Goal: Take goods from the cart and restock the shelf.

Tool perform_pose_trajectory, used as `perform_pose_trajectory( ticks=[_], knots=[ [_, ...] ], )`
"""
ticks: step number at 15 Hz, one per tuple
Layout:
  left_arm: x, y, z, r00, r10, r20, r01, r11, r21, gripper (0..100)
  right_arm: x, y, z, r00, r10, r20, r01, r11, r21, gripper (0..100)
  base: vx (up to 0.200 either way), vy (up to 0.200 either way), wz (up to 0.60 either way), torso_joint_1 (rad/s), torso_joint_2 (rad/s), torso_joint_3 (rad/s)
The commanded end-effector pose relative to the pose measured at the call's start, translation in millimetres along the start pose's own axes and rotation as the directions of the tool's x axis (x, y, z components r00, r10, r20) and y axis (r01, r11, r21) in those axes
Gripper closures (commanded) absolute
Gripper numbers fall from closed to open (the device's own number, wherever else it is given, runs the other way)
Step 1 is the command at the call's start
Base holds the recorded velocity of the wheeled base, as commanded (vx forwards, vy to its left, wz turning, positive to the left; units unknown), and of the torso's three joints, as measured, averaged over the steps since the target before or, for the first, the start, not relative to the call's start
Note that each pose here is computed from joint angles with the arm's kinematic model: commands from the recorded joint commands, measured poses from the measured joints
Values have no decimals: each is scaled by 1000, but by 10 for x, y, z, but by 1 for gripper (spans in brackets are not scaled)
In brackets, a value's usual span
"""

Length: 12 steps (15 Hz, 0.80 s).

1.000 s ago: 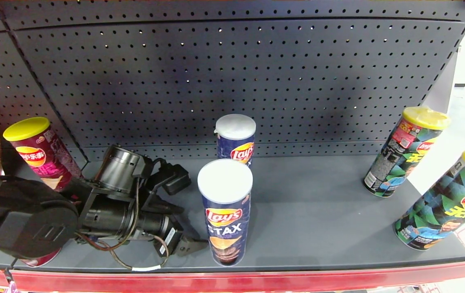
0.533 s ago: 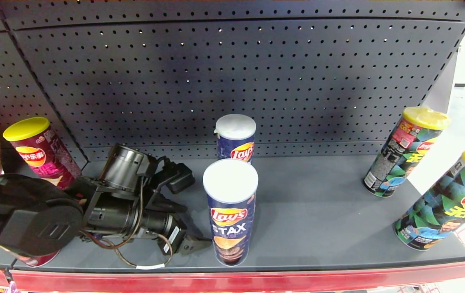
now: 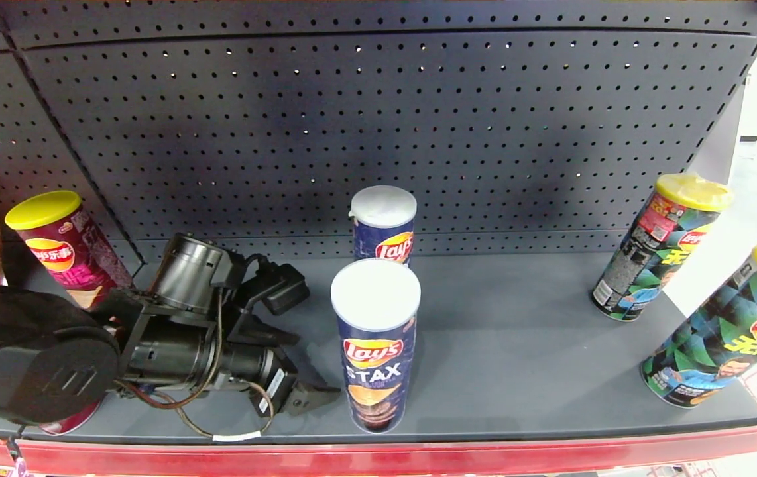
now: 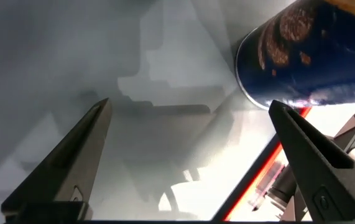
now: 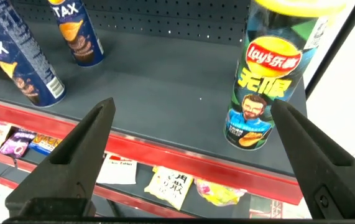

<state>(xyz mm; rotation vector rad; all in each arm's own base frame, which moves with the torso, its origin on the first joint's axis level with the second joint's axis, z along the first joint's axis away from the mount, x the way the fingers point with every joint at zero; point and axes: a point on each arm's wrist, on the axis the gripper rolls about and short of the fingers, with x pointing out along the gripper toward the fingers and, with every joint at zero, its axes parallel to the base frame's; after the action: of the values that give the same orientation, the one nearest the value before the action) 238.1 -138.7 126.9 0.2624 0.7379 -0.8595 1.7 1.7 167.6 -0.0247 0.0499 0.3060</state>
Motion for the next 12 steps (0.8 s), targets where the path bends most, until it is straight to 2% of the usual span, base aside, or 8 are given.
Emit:
perform_pose_trajectory(
  ticks=[1, 3, 5, 7, 9, 10, 11, 12],
  knots=[
    [-452, -59, -130, 996, 54, 75, -53, 998, -18, 0, -20, 3, -74, 1000, 1, -8, -1, 1000, -1, 0, 0, 0, 0, 0, 0, 0],
    [-846, -232, -388, 987, 87, 138, -82, 996, -35, 0, -44, 8, -202, 999, 16, -42, -16, 1000, -1, 0, 0, 0, 0, 0, 0, 0],
    [-1242, -480, -737, 970, 120, 213, -117, 993, -27, 0, -121, 14, -348, 1000, 12, -23, -13, 1000, -7, 0, 0, 0, 0, 0, 0, 0],
    [-1610, -695, -1045, 957, 165, 239, -161, 986, -37, 0, -189, 15, -411, 998, -20, -58, 20, 1000, -4, 0, 0, 0, 0, 0, 0, 0],
    [-1898, -873, -1375, 930, 269, 253, -242, 961, -132, 0, -213, 10, -408, 988, -123, -95, 123, 992, -5, 0, 0, 0, 0, 0, 0, 0],
    [-2017, -947, -1528, 905, 338, 259, -296, 937, -185, 0, -218, 10, -422, 973, -201, -115, 201, 980, -9, 0, 0, 0, 0, 0, 0, 0],
    [-2136, -1017, -1659, 864, 436, 252, -374, 891, -258, 0, -221, 12, -437, 960, -246, -131, 247, 969, -11, 0, 0, 0, 0, 0, 0, 0],
    [-2224, -1085, -1759, 824, 518, 231, -434, 838, -329, 0, -231, 31, -496, 918, -349, -190, 352, 936, -16, 0, 0, 0, 0, 0, 0, 0]
  ],
)
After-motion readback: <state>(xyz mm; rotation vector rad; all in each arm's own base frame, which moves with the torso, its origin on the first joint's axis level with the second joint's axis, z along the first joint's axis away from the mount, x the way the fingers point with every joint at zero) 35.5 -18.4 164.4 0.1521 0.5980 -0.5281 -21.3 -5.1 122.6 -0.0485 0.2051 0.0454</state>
